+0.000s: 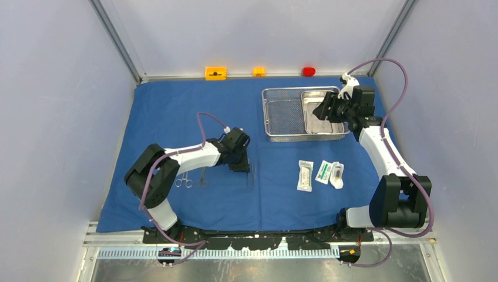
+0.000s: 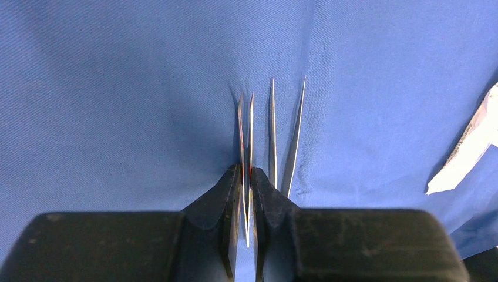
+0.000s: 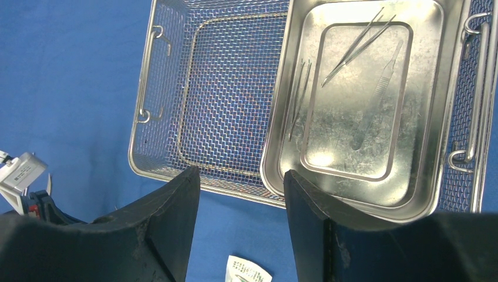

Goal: Open and lay out the surgical kit
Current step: Place the medical item in the surgical kit.

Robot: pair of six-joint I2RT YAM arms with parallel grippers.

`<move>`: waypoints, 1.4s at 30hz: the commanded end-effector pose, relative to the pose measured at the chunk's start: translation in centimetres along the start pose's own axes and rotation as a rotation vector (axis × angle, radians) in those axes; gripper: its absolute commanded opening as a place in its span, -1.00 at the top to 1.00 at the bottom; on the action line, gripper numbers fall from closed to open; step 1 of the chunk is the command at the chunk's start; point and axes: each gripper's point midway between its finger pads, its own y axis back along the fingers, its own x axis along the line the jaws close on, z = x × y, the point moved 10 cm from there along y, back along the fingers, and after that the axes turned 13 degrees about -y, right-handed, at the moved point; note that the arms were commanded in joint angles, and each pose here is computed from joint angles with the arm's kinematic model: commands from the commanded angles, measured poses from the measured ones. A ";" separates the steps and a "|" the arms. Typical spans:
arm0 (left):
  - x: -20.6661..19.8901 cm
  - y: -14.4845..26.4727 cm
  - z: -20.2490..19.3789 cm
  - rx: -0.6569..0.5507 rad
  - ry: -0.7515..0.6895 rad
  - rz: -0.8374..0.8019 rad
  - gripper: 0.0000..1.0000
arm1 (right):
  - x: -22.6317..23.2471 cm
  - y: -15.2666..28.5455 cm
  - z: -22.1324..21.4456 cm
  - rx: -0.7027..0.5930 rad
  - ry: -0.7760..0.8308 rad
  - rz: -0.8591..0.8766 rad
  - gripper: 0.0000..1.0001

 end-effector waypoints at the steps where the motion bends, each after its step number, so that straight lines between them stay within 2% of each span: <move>1: 0.2 1.1 0.3 -0.022 0.002 -0.005 0.74 | 0.7 0.8 1.1 -0.069 0.028 0.024 -0.19; 16: -0.2 1.3 0.3 -0.006 -0.002 -0.036 0.75 | 0.6 0.8 1.2 -0.073 0.034 0.015 -0.19; 34: 0.0 1.5 0.7 -0.007 -0.034 -0.001 0.76 | 0.2 0.0 1.1 -0.058 0.028 0.014 -0.19; 42: 0.1 1.0 0.6 -0.009 -0.026 0.000 0.70 | 0.2 -0.1 1.1 -0.060 0.028 0.015 -0.19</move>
